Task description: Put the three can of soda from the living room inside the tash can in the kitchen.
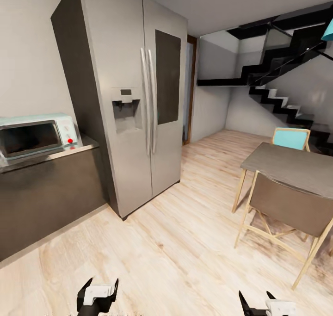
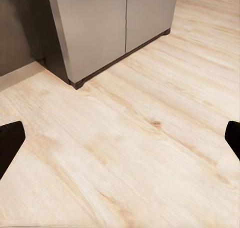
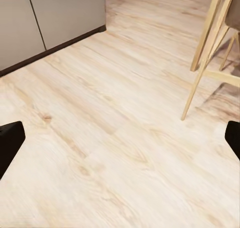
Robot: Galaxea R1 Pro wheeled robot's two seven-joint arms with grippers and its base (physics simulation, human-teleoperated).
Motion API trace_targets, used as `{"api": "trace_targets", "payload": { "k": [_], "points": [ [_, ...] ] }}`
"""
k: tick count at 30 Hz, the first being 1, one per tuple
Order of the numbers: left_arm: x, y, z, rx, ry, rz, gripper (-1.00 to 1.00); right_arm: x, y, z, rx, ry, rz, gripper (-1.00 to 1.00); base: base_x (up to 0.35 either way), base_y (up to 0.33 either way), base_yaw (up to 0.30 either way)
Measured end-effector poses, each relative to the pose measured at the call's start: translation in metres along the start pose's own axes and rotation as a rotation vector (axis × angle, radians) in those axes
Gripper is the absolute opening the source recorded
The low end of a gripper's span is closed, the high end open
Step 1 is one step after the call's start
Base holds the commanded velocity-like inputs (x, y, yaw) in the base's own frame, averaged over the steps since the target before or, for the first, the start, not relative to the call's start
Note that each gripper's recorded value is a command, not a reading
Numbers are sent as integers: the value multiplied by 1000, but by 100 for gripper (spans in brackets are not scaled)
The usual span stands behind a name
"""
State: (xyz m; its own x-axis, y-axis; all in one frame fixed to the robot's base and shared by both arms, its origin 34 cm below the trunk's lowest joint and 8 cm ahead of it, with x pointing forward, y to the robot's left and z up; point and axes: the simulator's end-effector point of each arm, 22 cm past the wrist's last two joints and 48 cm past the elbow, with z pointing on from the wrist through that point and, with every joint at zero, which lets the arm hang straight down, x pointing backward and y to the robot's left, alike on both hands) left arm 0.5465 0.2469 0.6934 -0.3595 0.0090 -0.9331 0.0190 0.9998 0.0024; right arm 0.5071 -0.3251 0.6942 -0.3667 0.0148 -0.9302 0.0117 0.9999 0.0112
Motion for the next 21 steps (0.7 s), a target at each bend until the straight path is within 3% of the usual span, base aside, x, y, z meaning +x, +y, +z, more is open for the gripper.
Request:
{"api": "trace_targets", "payload": {
  "k": [14,21],
  "points": [
    [4,1,0,-1,8,-4,100,1,1,0,-1,2,1,100,0,0,253],
    [6,0,0,0,13,0,100,2,22,2,-47,5,-8,100,0,0,253]
  ]
}}
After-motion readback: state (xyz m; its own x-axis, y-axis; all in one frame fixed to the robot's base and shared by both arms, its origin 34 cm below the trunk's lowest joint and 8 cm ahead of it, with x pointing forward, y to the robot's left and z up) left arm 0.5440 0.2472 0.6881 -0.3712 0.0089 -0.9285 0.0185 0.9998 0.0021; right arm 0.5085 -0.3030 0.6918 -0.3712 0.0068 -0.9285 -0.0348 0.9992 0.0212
